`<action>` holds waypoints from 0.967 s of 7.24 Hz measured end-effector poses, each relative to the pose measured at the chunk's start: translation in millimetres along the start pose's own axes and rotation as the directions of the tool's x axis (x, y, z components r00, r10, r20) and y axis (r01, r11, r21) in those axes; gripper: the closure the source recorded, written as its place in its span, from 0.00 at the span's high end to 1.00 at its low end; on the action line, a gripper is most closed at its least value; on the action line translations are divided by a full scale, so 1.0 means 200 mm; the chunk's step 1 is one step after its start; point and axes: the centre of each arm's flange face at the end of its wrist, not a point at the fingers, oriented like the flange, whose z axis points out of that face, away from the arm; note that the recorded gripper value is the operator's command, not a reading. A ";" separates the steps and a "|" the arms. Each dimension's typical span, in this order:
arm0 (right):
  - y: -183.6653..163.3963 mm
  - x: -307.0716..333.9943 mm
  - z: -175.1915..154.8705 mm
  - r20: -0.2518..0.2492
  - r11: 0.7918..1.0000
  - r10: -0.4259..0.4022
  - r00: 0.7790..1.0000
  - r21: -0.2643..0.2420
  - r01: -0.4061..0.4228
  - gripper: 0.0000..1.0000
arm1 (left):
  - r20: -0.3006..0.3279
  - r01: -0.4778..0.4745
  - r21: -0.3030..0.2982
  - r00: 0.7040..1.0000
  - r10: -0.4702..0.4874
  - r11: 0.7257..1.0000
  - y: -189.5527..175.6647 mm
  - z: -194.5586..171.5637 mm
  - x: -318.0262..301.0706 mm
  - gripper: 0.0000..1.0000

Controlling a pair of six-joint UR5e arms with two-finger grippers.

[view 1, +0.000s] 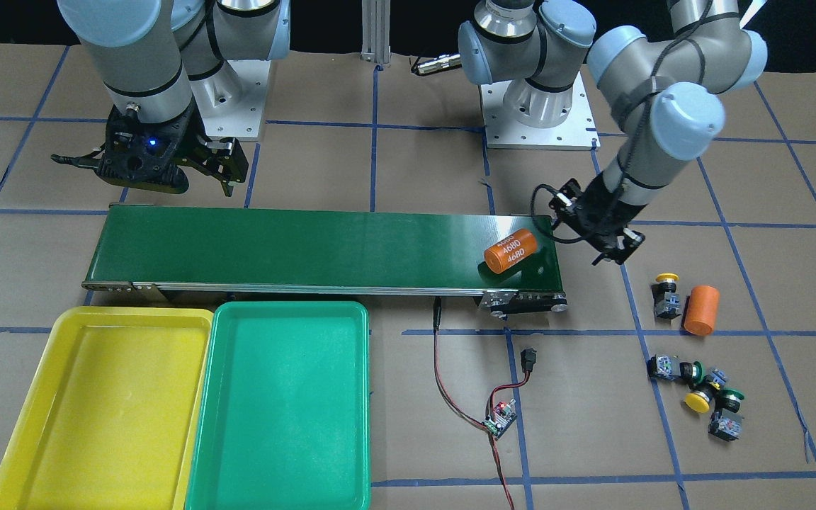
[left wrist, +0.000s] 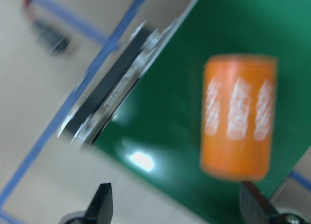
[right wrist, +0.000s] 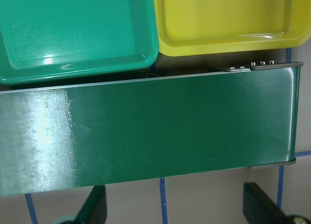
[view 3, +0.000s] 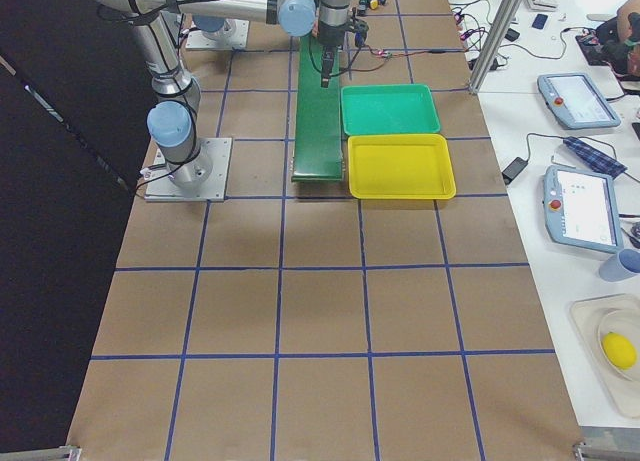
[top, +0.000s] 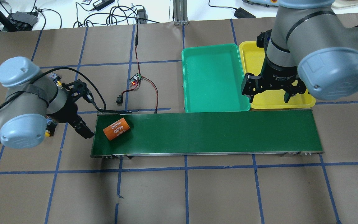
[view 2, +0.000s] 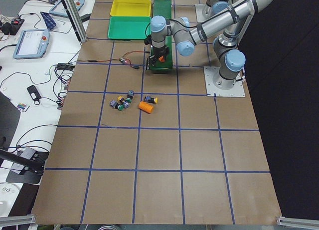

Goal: Sort buttons by color to trays
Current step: 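Return the left gripper and grasp the yellow-capped button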

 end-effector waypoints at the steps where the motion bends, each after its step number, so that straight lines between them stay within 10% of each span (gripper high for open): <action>1: 0.00 0.00 0.00 0.000 1.000 0.000 1.000 0.000 0.000 1.00 | -0.023 0.131 -0.001 0.991 -0.131 0.991 0.20 0.01 -0.19 0.96; 7: 0.00 0.00 0.01 -0.002 1.000 0.000 1.000 -0.004 0.000 1.00 | -0.047 0.424 0.003 0.905 -0.424 0.905 0.53 0.24 -0.77 0.96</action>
